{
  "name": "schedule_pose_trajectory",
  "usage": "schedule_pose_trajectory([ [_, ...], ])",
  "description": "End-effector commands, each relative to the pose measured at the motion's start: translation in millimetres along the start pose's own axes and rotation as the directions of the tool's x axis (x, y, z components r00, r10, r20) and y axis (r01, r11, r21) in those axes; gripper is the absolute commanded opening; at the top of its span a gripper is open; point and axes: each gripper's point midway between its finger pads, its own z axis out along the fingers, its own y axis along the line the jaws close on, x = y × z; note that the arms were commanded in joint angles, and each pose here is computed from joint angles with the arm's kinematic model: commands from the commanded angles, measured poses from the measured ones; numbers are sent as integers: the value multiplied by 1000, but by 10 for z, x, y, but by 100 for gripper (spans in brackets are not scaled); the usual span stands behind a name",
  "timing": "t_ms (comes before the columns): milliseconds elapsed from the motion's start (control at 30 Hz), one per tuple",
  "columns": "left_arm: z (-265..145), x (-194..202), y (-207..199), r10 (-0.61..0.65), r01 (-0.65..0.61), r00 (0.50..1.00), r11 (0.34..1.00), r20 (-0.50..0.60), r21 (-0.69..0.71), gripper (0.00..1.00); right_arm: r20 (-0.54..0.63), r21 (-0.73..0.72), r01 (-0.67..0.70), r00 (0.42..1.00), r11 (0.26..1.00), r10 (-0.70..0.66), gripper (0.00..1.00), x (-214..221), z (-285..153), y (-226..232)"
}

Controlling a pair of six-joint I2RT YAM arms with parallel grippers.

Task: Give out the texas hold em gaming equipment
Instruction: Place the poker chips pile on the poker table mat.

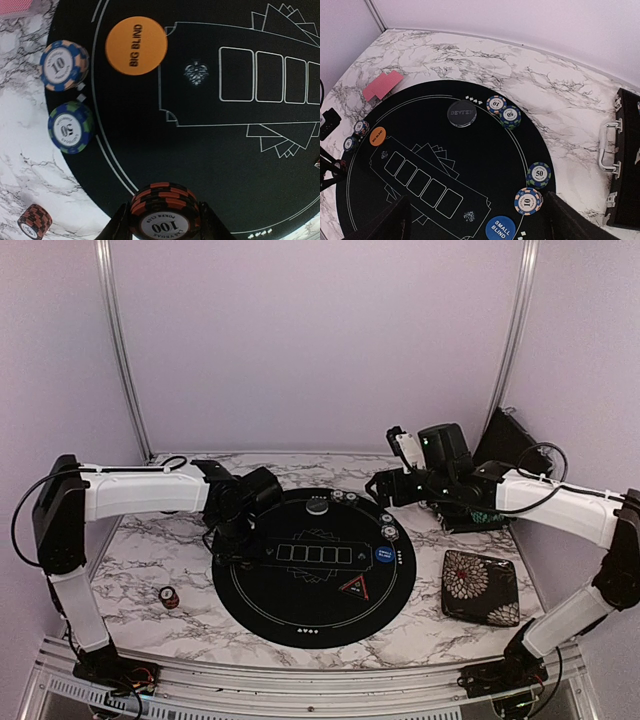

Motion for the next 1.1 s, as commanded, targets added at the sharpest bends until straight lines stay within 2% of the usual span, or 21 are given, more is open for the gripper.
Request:
schedule_pose_trajectory([
  [0, 48, -66, -265, 58, -57, 998, 998, -9, 15, 41, 16, 34, -32, 999, 999, 31, 87, -25, -138, -123],
  [433, 365, -84, -796, 161, -160, 986, 987, -34, 26, 40, -21, 66, -42, 999, 997, 43, 88, 164, -215, -231],
  [1067, 616, 28, -894, 200, -201, 978, 980, -54, -10, 42, -43, 62, -43, 998, 997, 45, 87, 234, -194, -230],
])
